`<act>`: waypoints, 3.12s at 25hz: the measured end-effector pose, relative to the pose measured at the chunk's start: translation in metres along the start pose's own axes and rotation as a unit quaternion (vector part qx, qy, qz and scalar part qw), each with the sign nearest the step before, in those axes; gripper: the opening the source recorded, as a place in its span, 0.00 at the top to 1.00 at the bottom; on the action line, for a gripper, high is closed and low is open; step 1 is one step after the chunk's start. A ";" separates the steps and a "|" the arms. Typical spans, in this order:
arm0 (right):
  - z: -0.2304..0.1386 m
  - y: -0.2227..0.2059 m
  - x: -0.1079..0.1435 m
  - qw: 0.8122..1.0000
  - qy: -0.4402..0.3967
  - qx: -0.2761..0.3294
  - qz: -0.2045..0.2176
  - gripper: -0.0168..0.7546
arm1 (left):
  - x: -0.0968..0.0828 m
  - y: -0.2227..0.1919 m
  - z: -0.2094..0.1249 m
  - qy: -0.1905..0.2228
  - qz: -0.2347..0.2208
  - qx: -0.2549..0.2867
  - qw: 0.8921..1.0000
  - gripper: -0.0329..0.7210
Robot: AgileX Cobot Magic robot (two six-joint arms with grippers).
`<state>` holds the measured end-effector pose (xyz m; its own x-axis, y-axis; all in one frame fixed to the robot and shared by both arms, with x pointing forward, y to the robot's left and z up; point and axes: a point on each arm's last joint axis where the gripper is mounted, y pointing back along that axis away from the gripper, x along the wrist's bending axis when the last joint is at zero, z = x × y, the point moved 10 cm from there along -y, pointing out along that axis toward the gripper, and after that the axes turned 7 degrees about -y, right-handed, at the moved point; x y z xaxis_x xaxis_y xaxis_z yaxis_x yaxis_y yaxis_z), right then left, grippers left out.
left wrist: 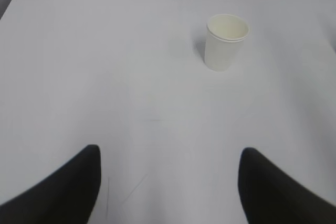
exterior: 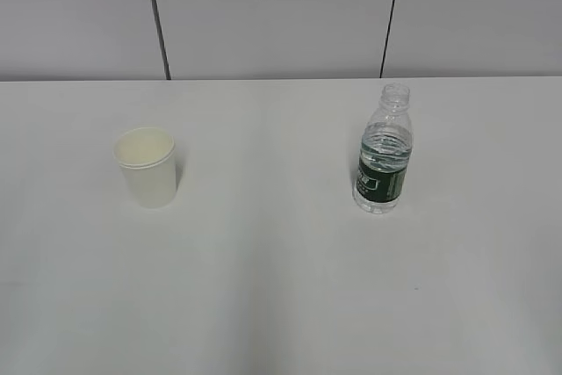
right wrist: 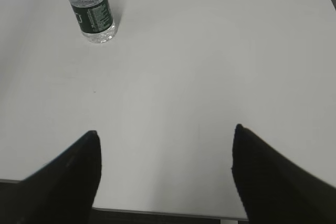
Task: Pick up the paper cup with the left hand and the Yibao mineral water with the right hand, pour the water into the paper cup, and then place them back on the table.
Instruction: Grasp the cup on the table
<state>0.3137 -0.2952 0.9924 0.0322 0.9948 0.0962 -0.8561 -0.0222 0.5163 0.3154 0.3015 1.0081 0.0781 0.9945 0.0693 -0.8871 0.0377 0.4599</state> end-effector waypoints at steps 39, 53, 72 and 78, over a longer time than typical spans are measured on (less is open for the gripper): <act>0.142 -0.042 0.009 0.986 0.016 -0.164 0.002 0.24 | 0.001 -0.087 0.134 -0.010 -0.003 -0.114 0.993 0.30; 0.118 -0.098 0.008 0.981 0.011 -0.192 0.011 0.24 | -0.005 -0.161 0.126 -0.026 -0.009 -0.118 0.993 0.41; 0.121 -0.154 0.009 0.979 0.009 -0.203 0.015 0.24 | -0.050 -0.203 0.041 -0.022 -0.108 -0.153 0.982 0.42; 0.123 -0.179 0.009 0.977 0.003 -0.212 0.018 0.24 | -0.070 -0.224 0.021 -0.026 -0.156 -0.132 0.979 0.42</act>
<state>0.5306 -0.2944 1.0053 -0.0046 0.9947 0.1026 -0.9933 -0.0164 0.1141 0.5180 0.2219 0.9186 0.3803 0.9248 0.0095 -0.9027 0.3689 0.2212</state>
